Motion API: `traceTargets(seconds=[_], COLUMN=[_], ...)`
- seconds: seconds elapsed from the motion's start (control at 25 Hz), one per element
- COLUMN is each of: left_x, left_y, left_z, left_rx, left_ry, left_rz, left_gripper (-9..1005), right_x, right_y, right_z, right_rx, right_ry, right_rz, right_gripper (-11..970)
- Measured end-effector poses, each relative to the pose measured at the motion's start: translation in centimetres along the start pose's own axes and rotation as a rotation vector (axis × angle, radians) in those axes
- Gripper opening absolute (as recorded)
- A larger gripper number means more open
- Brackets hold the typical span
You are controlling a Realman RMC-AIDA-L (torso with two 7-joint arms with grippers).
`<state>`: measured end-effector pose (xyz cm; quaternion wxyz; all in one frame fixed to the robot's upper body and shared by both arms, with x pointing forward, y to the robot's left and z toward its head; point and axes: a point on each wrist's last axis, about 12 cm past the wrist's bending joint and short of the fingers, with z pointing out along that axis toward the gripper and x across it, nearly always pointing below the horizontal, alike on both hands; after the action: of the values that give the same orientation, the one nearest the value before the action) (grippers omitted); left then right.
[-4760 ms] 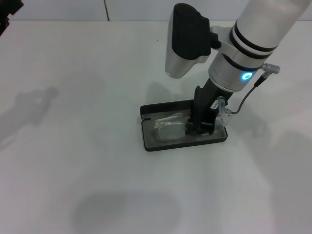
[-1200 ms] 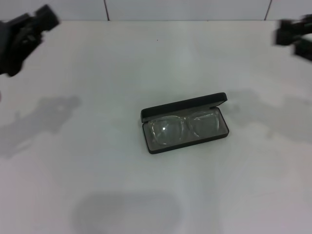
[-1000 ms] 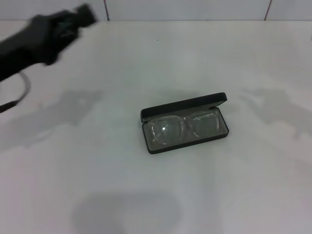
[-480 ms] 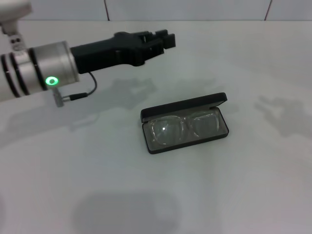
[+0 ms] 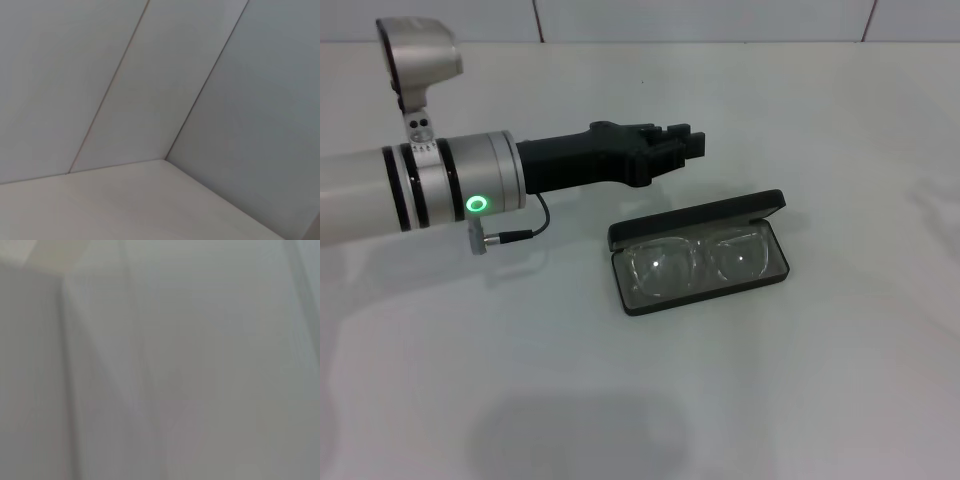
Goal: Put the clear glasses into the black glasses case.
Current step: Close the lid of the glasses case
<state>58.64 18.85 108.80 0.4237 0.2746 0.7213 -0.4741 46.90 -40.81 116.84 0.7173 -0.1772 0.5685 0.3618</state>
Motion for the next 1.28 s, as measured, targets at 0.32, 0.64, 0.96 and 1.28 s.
traceTargets(seconds=[0.32,0.64,0.96,1.28], left_x=[0.9,2.2,2.9,3.0], left_y=[0.2,0.5,0.2,0.0], left_z=[0.3,0.9,1.0,1.2], left_rx=[-0.027,-0.080,-0.063,-0.048], left_ry=[0.043,0.098,0.126,0.148], left_rz=[-0.012,-0.028,-0.036,-0.029], left_gripper=[264,264,264,265], right_x=[-0.9,-0.3,0.1,0.2], right_y=[-0.2,-0.2,-0.3,-0.4], right_z=[-1.9,-1.2,-0.5,-0.4], right_rx=[0.042,0.023,0.015,0.019], right_ry=[-0.133,-0.102,-0.105,-0.106], right_rz=[-0.013,0.017,0.040,0.044], right_gripper=[192,192,192,192])
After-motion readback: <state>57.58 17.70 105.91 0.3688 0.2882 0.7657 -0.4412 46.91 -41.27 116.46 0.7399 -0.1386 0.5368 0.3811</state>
